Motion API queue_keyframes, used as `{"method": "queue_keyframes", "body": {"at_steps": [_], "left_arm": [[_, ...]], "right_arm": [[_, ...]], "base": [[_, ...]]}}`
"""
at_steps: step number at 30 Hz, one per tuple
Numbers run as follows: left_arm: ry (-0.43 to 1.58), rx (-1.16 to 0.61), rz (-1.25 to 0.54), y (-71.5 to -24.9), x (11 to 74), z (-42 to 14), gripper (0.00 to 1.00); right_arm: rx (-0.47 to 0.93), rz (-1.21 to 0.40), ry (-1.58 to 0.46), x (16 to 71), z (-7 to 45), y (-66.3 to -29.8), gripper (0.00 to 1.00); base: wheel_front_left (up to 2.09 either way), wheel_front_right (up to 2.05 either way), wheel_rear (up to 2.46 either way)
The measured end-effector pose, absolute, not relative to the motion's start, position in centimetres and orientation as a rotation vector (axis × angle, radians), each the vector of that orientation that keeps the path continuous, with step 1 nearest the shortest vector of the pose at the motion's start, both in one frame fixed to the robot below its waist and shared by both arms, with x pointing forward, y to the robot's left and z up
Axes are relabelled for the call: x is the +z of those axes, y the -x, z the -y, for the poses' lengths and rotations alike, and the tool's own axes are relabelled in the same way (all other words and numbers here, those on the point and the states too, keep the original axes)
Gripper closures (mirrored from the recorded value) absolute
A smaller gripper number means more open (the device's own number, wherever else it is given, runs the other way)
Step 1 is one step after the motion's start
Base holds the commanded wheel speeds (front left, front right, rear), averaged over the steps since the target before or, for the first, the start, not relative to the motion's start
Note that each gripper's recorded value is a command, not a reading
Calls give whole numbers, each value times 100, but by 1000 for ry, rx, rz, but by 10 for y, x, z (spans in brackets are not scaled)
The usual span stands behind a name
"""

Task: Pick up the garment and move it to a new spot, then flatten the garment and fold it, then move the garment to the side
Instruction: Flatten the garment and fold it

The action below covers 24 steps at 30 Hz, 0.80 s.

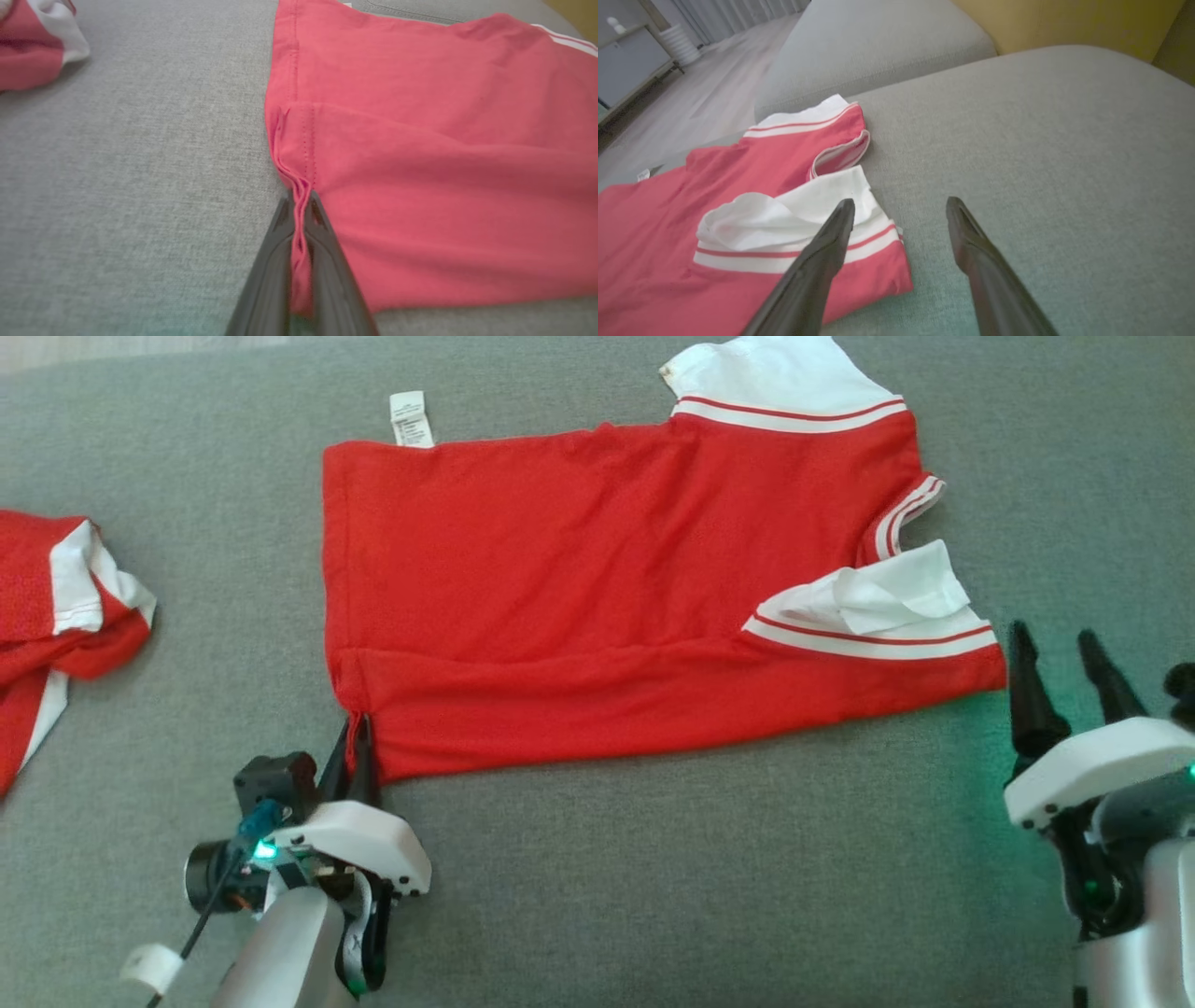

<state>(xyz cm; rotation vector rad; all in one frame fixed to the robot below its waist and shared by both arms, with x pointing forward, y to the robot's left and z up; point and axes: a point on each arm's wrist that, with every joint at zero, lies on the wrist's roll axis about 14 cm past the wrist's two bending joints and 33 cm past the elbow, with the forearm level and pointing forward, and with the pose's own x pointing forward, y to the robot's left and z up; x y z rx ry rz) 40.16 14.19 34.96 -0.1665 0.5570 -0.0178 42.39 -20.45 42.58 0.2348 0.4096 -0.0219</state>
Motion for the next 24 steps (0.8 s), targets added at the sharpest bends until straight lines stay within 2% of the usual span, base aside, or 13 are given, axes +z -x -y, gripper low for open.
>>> {"method": "queue_keyframes", "body": {"at_steps": [13,19,20,21,22,24], "left_arm": [[181,-39,-542,-393,352,-141,100],[190,-38,-536,-393,353,-141,100],[190,-39,-536,-393,353,-141,100],[189,-40,-535,-393,353,-141,100],[189,-41,-532,-393,354,-141,100],[189,-45,-531,-391,354,-140,100]], "right_arm": [[8,-668,-123,369,192,-409,0],[24,-687,-125,363,185,-422,0],[26,-692,-126,362,184,-423,18],[28,-694,-126,362,184,-423,48],[29,-694,-126,362,184,-422,97],[33,-689,-125,363,182,-421,100]], "base": [[0,0,0],[0,0,0],[0,0,0],[0,0,0],[0,0,0],[0,0,0]]}}
